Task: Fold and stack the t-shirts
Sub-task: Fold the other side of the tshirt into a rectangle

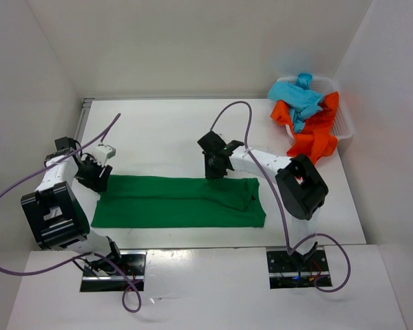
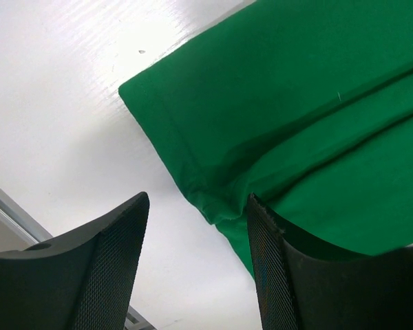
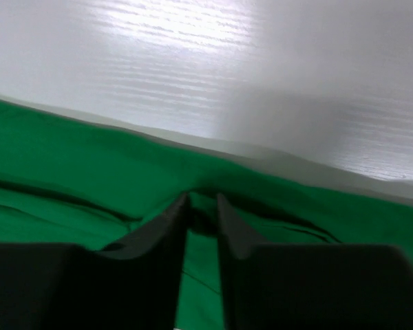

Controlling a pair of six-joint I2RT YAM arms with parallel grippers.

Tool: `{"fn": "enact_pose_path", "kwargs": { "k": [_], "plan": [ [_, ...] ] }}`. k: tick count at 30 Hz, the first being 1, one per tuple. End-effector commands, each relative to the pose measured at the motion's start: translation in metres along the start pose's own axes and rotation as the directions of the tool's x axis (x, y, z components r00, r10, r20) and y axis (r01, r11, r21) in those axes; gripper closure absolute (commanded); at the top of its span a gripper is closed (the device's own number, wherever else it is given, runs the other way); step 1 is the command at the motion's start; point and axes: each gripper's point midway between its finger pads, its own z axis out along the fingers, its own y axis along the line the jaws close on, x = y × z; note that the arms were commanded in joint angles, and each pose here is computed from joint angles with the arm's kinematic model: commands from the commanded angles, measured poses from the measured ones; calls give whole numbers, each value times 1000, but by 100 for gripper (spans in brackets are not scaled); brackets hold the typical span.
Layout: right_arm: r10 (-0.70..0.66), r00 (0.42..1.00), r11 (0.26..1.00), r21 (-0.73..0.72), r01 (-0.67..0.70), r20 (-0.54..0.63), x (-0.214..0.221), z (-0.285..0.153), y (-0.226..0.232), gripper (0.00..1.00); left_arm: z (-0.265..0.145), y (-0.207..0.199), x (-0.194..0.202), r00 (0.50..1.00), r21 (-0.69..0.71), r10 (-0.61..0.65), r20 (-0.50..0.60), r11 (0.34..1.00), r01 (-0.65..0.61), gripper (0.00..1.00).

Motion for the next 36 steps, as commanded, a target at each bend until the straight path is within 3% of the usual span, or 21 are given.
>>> {"fn": "enact_pose_path", "kwargs": {
  "k": [1,2,8,13,21,25,29,31,33,36],
  "plan": [
    [7,1000,1000,-10,-7,4,3,-2,1,77,6,-5,3,1000,25,-11,6,1000,11,34],
    [7,1000,1000,-10,-7,4,3,-2,1,85,6,-5,3,1000,25,-11,6,1000,11,34],
    [-21,999,997,-70,18,-31,21,-27,19,100,3,-5,4,1000,11,-7,5,1000,7,34],
    [-22,993,994,-109,9,-119,58,-46,24,100,1,-4,3,1000,4,-4,10,1000,4,34],
    [-77,958,975,-223,14,-277,114,-65,47,71,1,-1,3,1000,-9,8,7,1000,-8,34],
    [-105,949,963,-269,22,-298,124,-79,55,66,1,-1,3,1000,-9,8,7,1000,-8,34],
    [-107,960,948,-316,20,-260,117,-103,58,58,-1,-1,2,1000,-16,12,12,1000,-11,34],
    [-91,978,956,-290,34,-186,103,-114,50,55,-4,0,0,1000,-24,15,18,1000,-15,34],
    [-43,990,965,-264,6,-135,88,-121,38,48,-9,2,-7,998,-42,38,50,998,-36,34],
    [118,989,978,-165,-131,-83,63,-120,-2,48,-15,5,-24,992,-52,65,104,997,-60,29]
  ]
}}
